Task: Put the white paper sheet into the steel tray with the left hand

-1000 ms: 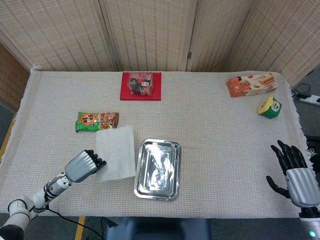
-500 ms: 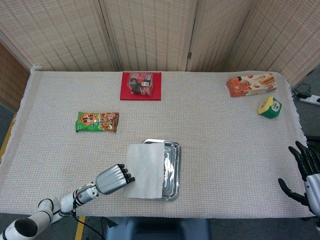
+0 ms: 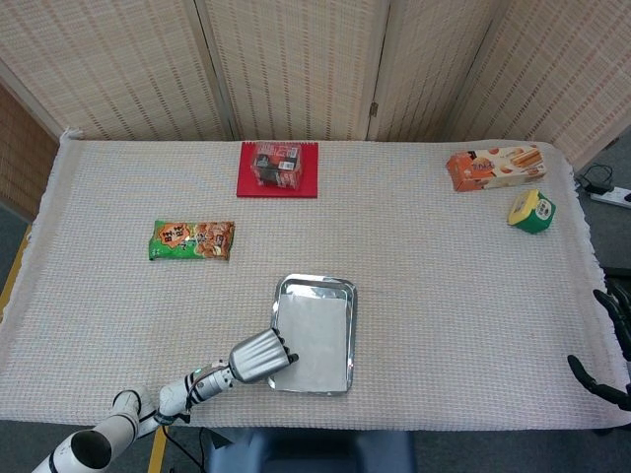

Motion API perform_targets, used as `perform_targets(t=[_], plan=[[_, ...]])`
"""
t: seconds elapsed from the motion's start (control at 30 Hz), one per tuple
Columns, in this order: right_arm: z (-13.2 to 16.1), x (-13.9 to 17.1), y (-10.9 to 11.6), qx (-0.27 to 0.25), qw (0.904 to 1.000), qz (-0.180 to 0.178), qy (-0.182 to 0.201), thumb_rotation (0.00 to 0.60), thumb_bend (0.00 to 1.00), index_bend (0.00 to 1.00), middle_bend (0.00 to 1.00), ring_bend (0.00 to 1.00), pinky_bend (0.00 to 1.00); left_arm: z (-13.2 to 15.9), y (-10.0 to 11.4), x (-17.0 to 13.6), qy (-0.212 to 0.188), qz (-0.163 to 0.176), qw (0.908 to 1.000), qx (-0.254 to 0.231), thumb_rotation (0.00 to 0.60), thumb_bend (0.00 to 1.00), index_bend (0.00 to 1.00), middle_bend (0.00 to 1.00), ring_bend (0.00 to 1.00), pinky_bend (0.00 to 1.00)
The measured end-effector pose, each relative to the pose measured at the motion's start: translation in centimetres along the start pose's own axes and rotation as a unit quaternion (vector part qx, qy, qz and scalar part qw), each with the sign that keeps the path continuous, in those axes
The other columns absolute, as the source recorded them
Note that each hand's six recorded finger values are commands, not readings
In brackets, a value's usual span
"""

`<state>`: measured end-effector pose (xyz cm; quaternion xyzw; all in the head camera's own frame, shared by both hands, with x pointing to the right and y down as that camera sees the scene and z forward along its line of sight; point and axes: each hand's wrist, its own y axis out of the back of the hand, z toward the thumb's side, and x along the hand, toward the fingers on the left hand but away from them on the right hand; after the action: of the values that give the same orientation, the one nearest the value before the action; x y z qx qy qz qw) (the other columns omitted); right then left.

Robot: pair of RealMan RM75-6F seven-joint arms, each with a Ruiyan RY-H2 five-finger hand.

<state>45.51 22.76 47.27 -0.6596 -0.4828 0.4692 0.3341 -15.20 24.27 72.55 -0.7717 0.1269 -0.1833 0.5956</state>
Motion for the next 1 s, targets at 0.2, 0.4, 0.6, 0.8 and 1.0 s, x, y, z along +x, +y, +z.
perform_targets(t=[0.2,0.4,0.6,0.8,1.0], plan=[[-0.5,0.0,0.1,0.002,1.0000,0.003,-0.008,0.600,0.37,0.00,0.00,0.00,0.00,-0.2,-0.7,0.9,0.017,-0.009,0.9998,0.000,0.600,0.44,0.32,1.00,1.00,1.00],[-0.7,0.0,0.4,0.003,0.9999,-0.001,-0.013,0.600,0.37,0.00,0.00,0.00,0.00,0.1,0.0,1.4,0.026,0.012,0.9994,-0.020,0.600,0.33,0.27,1.00,1.00,1.00],[-0.5,0.0,0.2,0.007,0.9999,0.001,-0.012,0.600,0.36,0.00,0.00,0.00,0.00,-0.3,0.7,1.9,0.035,0.026,0.9990,-0.012,0.600,0.22,0.24,1.00,1.00,1.00],[-0.5,0.0,0.1,0.010,0.9999,0.001,-0.010,0.600,0.36,0.00,0.00,0.00,0.00,-0.6,0.9,1.9,0.051,0.022,0.9984,-0.005,0.600,0.17,0.19,1.00,1.00,1.00],[0.1,0.2,0.0,0.002,1.0000,0.009,0.003,0.600,0.36,0.00,0.00,0.00,0.00,-0.7,1.3,1.9,0.065,0.006,0.9976,0.024,0.600,0.15,0.02,1.00,1.00,1.00]])
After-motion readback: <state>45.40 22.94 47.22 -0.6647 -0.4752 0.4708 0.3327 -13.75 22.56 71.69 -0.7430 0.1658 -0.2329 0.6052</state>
